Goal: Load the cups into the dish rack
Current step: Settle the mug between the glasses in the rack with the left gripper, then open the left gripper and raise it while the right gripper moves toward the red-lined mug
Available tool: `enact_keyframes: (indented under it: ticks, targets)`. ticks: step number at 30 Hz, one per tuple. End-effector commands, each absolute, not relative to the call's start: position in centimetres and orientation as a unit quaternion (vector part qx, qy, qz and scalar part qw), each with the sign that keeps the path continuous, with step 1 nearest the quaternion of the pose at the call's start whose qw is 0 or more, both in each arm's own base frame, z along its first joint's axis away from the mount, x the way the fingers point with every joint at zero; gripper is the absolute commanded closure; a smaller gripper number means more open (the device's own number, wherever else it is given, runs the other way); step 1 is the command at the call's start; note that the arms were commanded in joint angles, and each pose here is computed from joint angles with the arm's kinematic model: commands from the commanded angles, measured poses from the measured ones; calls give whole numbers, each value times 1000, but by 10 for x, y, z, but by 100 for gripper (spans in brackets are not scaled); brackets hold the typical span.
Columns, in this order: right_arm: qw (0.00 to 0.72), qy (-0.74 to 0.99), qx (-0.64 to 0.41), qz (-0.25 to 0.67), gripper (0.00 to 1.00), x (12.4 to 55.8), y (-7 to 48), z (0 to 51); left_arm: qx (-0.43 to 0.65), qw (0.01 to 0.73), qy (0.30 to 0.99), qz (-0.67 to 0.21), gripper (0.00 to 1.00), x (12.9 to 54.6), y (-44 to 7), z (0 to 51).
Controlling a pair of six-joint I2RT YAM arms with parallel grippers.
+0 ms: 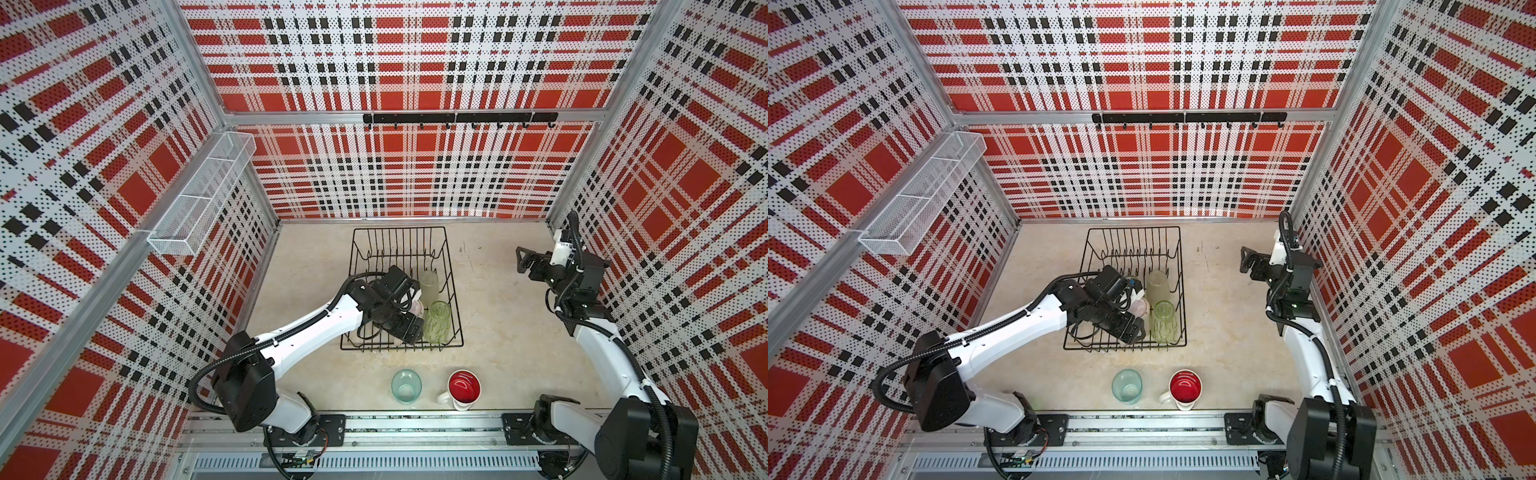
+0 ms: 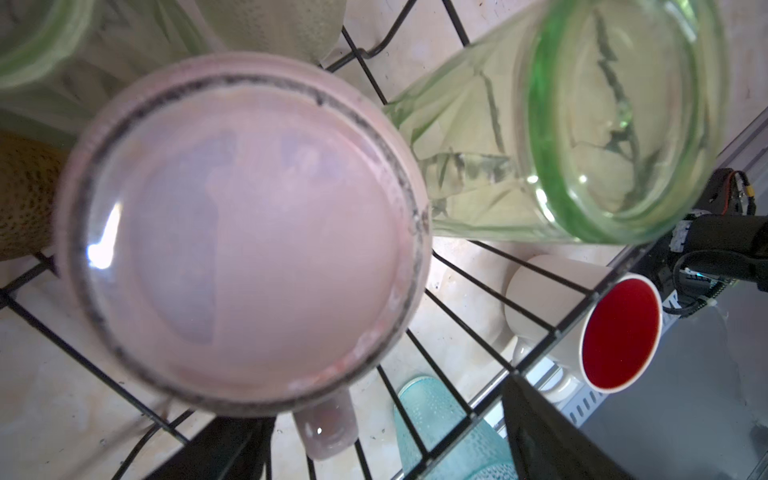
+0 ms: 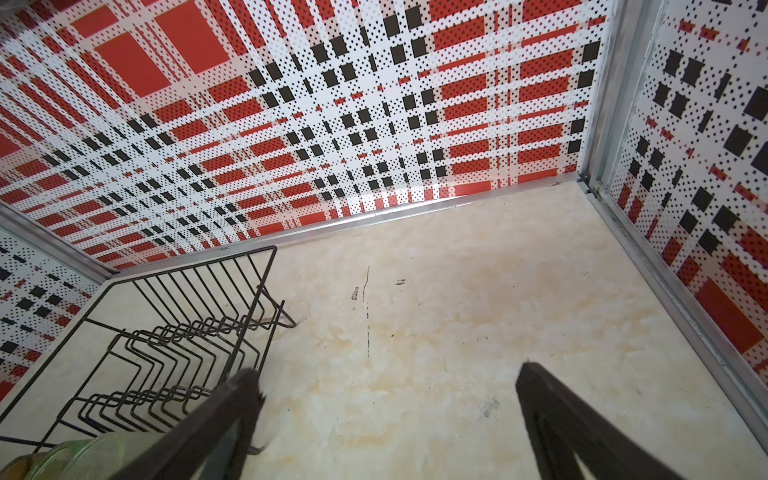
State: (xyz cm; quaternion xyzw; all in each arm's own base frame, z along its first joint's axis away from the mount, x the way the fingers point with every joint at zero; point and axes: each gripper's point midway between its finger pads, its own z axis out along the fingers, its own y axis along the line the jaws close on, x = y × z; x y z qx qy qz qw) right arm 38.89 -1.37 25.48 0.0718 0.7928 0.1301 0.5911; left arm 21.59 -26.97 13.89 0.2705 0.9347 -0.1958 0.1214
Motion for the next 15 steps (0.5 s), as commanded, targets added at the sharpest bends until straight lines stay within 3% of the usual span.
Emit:
enact_keyframes:
  ticks: [1, 2, 6, 15]
  targets:
    - [583, 785, 160, 136, 0, 391, -33, 262, 262, 140, 937, -185, 12, 220, -260, 146]
    - [574, 782, 193, 147, 0, 390, -37, 262, 258, 145, 938, -181, 12, 222, -256, 149]
    - [575, 786, 153, 170, 0, 391, -22, 274, 233, 172, 940, -182, 12, 236, -242, 164]
    - [469, 857, 150, 154, 6, 376, 16, 233, 185, 276, 928, -172, 8, 283, -211, 224]
